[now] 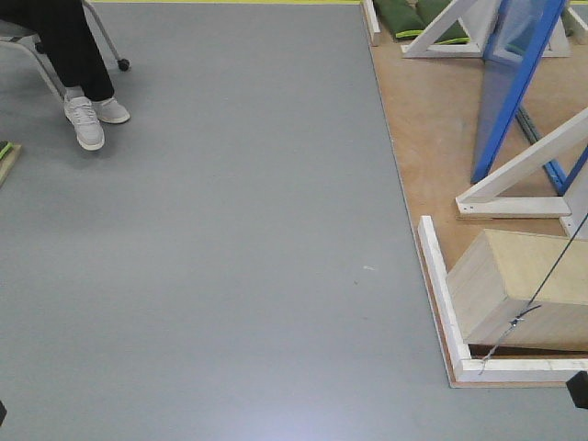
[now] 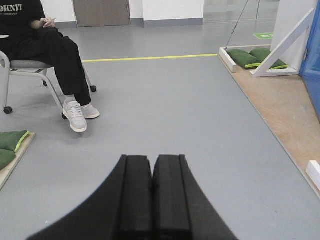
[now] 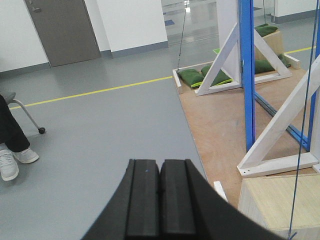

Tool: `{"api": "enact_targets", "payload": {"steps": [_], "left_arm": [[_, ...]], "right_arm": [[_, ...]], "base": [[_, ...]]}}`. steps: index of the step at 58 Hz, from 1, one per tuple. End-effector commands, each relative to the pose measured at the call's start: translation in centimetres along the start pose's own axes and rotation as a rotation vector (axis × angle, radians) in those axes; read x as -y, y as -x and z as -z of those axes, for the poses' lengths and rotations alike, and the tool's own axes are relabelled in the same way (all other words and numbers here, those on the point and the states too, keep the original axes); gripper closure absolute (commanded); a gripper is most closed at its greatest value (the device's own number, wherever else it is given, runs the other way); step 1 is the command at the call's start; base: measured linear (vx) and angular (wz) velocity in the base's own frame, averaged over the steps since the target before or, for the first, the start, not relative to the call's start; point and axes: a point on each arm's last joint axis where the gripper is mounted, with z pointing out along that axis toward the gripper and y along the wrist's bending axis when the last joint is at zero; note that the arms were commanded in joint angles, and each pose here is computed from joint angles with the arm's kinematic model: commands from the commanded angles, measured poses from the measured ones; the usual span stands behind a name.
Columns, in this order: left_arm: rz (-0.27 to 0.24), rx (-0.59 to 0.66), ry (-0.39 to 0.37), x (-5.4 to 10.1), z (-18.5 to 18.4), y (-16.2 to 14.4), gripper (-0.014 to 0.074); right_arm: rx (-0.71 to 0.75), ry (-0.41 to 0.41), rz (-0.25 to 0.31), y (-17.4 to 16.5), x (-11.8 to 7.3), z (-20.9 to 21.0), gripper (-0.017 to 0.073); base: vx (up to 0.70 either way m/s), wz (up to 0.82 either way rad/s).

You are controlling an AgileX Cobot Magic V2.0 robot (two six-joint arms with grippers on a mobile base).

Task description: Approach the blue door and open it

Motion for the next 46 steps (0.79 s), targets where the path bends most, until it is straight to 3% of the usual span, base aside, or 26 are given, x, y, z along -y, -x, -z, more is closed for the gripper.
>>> {"api": "enact_targets", "payload": {"steps": [1, 46], "left_arm": [[0.008, 0.123, -0.007, 0.01, 0.4, 1.66, 0.0521], [0.008, 0.123, -0.007, 0.01, 0.4, 1.66, 0.0521]], "right_arm": [[0.093, 0.006, 0.013, 0.74, -0.06, 0.09, 0.0547], [0.093, 0.006, 0.013, 0.74, -0.06, 0.09, 0.0547]], "base": [[0.0, 0.0], [0.0, 0.0]]}}
